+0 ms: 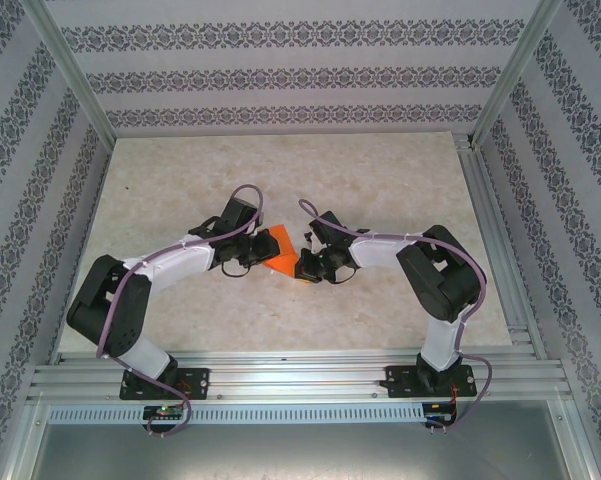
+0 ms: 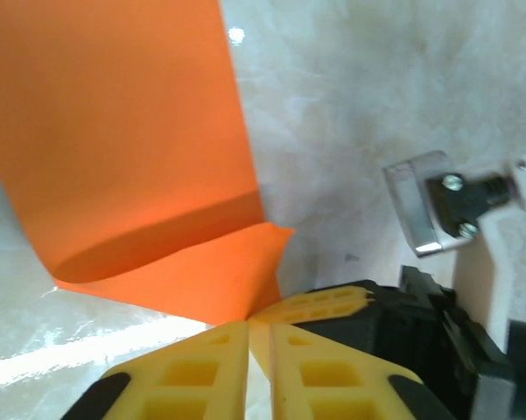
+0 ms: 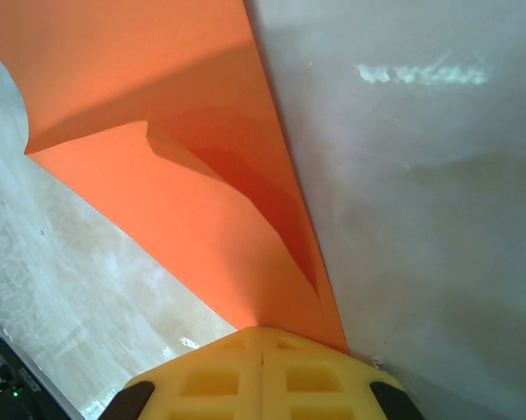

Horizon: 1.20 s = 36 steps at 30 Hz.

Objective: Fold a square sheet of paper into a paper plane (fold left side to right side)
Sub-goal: Third fold the triangle at the center of the table.

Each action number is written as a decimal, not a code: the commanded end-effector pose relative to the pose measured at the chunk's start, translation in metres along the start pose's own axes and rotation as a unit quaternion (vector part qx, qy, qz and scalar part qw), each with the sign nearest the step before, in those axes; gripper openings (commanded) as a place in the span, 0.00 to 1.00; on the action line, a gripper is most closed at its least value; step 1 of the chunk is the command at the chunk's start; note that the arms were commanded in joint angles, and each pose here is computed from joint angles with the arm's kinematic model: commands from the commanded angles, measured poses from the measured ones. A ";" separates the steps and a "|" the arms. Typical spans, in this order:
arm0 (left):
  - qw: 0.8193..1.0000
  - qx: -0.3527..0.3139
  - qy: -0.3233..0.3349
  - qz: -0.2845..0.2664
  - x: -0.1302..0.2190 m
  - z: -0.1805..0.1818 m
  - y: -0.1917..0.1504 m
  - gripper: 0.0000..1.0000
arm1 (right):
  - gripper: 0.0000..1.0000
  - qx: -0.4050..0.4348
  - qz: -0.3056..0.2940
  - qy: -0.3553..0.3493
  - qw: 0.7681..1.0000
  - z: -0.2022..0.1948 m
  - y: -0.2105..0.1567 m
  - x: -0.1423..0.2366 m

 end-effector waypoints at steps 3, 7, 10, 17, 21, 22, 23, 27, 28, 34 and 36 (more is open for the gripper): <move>0.998 -0.021 -0.049 0.045 -0.024 -0.012 -0.028 0.07 | 0.00 -0.027 0.024 -0.112 0.993 -0.059 -0.017 -0.016; 0.997 -0.023 -0.058 0.053 -0.041 -0.016 -0.031 0.05 | 0.00 -0.023 0.020 -0.116 0.993 -0.058 -0.016 -0.015; 0.997 -0.027 -0.052 0.059 -0.051 -0.016 -0.033 0.04 | 0.00 -0.021 0.020 -0.118 0.993 -0.057 -0.017 -0.014; 0.996 -0.019 -0.020 0.079 -0.069 0.003 -0.042 0.02 | 0.00 -0.019 0.023 -0.123 0.992 -0.057 -0.017 -0.015; 0.997 -0.021 -0.015 0.076 -0.071 0.005 -0.041 0.02 | 0.00 -0.017 0.025 -0.126 0.992 -0.057 -0.019 -0.015; 0.997 -0.021 -0.015 0.074 -0.071 0.005 -0.040 0.02 | 0.00 -0.018 0.027 -0.128 0.991 -0.058 -0.019 -0.016; 0.997 -0.022 -0.011 0.073 -0.070 0.005 -0.039 0.02 | 0.00 -0.018 0.028 -0.129 0.991 -0.059 -0.019 -0.016; 0.997 -0.021 0.030 0.069 -0.064 0.017 -0.035 0.02 | 0.00 -0.018 0.031 -0.136 0.990 -0.061 -0.021 -0.018; 0.997 -0.021 0.037 0.066 -0.062 0.019 -0.033 0.02 | 0.00 -0.018 0.031 -0.137 0.990 -0.062 -0.021 -0.017; 0.997 -0.015 0.066 0.044 -0.050 0.034 -0.018 0.02 | 0.00 -0.016 0.031 -0.147 0.989 -0.065 -0.022 -0.016; 0.996 -0.010 0.073 0.041 -0.048 0.041 -0.013 0.02 | 0.00 -0.015 0.031 -0.147 0.988 -0.065 -0.022 -0.016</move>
Point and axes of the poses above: each hand's point on the last joint's axis, 136 mm out from that joint toward the fingers, its own x axis back along the fingers, its own z axis along the line the jaws close on, y = z × x, the point moved 2 cm from there along x, back along the fingers, and after that the axes turned 12 degrees about -x, right-handed, at the moved point
